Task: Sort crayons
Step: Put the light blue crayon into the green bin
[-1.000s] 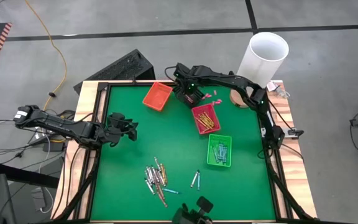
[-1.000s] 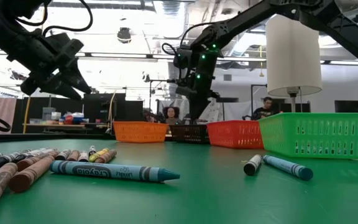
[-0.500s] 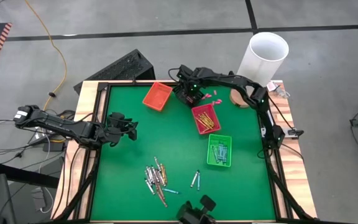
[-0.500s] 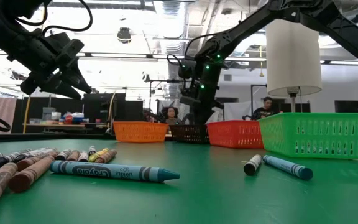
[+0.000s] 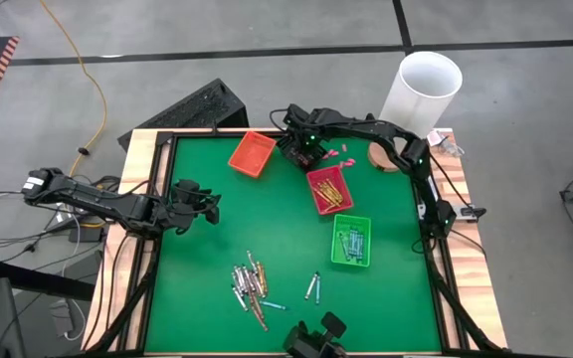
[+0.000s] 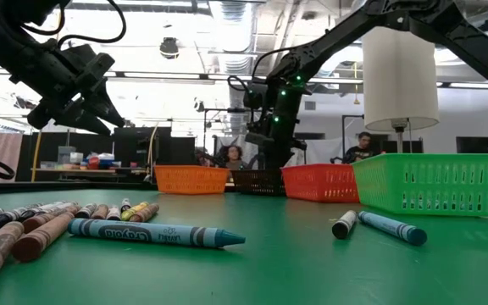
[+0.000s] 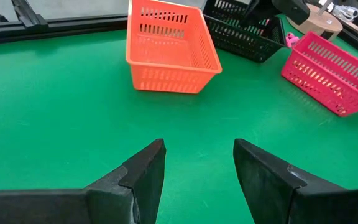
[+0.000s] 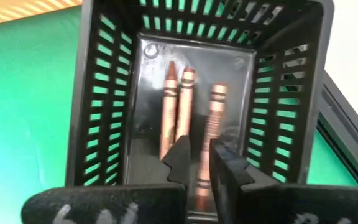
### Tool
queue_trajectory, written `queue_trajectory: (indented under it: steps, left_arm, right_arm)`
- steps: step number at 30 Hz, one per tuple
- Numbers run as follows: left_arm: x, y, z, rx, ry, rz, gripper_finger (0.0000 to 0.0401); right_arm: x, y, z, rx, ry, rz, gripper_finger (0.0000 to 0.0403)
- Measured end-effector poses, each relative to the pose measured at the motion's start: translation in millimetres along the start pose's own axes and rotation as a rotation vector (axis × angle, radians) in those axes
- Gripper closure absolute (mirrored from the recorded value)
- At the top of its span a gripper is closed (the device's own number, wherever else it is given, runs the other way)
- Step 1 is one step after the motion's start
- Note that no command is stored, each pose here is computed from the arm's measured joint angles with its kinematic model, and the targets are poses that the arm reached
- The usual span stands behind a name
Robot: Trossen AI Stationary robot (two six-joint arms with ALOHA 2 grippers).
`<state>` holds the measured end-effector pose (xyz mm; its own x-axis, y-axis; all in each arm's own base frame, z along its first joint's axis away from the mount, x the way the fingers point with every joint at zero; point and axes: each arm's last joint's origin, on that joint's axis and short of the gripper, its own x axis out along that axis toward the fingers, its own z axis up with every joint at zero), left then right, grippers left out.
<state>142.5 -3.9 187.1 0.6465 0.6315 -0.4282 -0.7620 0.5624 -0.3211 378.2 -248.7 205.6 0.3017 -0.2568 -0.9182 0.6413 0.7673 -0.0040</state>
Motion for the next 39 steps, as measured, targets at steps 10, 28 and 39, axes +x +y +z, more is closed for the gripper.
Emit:
queue_trajectory:
  steps: [10,28,39]
  left_arm:
    - [0,0,0,0.001,0.0,0.0,0.0221]
    - [0,0,0,0.001,0.005,-0.004,0.0221]
    - [0,0,0,0.002,0.006,-0.004,0.0221]
  right_arm:
    - [0,0,0,0.005,0.0,-0.001,0.0346]
    - [-88,67,21,-0.189,-0.035,0.062,0.0346]
    - [-126,205,-36,-0.473,-0.051,0.209,0.0346]
